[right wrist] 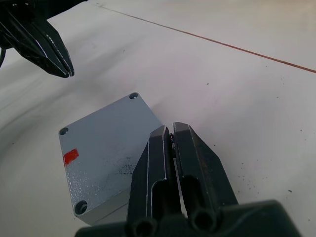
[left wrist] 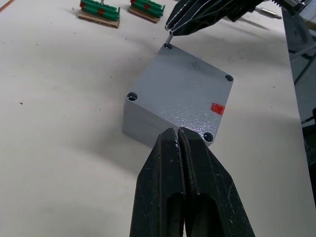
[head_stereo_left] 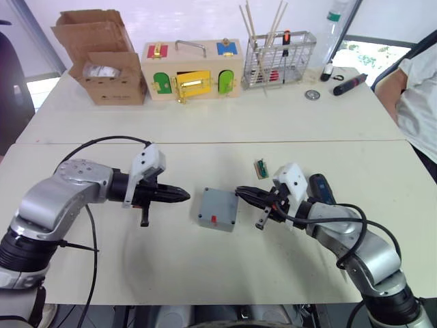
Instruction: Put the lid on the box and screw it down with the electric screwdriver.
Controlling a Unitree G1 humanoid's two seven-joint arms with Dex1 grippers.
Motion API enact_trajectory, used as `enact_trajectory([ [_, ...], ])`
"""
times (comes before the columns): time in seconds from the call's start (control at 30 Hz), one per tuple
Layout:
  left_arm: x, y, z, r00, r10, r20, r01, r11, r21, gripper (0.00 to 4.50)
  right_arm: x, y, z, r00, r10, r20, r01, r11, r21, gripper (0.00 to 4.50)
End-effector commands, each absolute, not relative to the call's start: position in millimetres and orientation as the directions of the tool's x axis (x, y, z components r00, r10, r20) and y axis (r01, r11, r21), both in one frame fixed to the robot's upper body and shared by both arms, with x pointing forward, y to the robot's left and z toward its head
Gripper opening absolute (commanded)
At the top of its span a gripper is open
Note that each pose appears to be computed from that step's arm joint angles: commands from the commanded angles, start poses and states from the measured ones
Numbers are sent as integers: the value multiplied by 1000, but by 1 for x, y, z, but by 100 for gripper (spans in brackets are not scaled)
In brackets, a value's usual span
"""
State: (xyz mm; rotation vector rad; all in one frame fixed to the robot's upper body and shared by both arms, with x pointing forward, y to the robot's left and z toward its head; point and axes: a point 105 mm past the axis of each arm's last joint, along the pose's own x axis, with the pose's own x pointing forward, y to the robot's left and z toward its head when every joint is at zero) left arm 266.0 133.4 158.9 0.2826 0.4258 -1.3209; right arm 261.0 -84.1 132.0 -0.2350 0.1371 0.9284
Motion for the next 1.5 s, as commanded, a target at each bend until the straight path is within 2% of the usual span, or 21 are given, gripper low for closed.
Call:
enact_trajectory([
  [0.03, 266, 133, 169, 204, -874, -442, 975, 224, 5, 0, 258, -79, 140, 584, 791, -184, -812, 562, -158, 6],
  [0.8, 268, 131, 169, 214, -872, -440, 972, 235, 6, 0, 259, -79, 134, 580, 788, -205, -815, 560, -150, 6],
  [0.9, 268, 131, 169, 215, -873, -437, 972, 237, 5, 0, 262, -80, 135, 593, 780, -200, -805, 570, -164, 93],
  [1.03, 269, 130, 169, 215, -876, -433, 971, 237, 3, 0, 261, -80, 139, 594, 782, -189, -804, 569, -170, 291],
  [1.1, 269, 129, 169, 214, -877, -431, 972, 236, 2, 0, 259, -80, 145, 593, 787, -172, -804, 569, -171, 358],
  [1.3, 270, 123, 172, 194, -892, -409, 977, 211, 2, 0, 255, -85, 172, 613, 786, -84, -787, 598, -152, 358],
  [1.4, 266, 111, 186, 150, -924, -352, 987, 161, -4, 0, 260, -115, 199, 679, 733, -47, -734, 675, -74, 358],
  [1.47, 260, 101, 193, 101, -938, -333, 994, 106, 1, 0, 259, -144, 207, 710, 694, -123, -702, 710, -49, 358],
  [1.5, 255, 95, 194, 67, -940, -334, 998, 68, 7, 0, 258, -164, 206, 732, 649, -208, -671, 740, -53, 383],
])
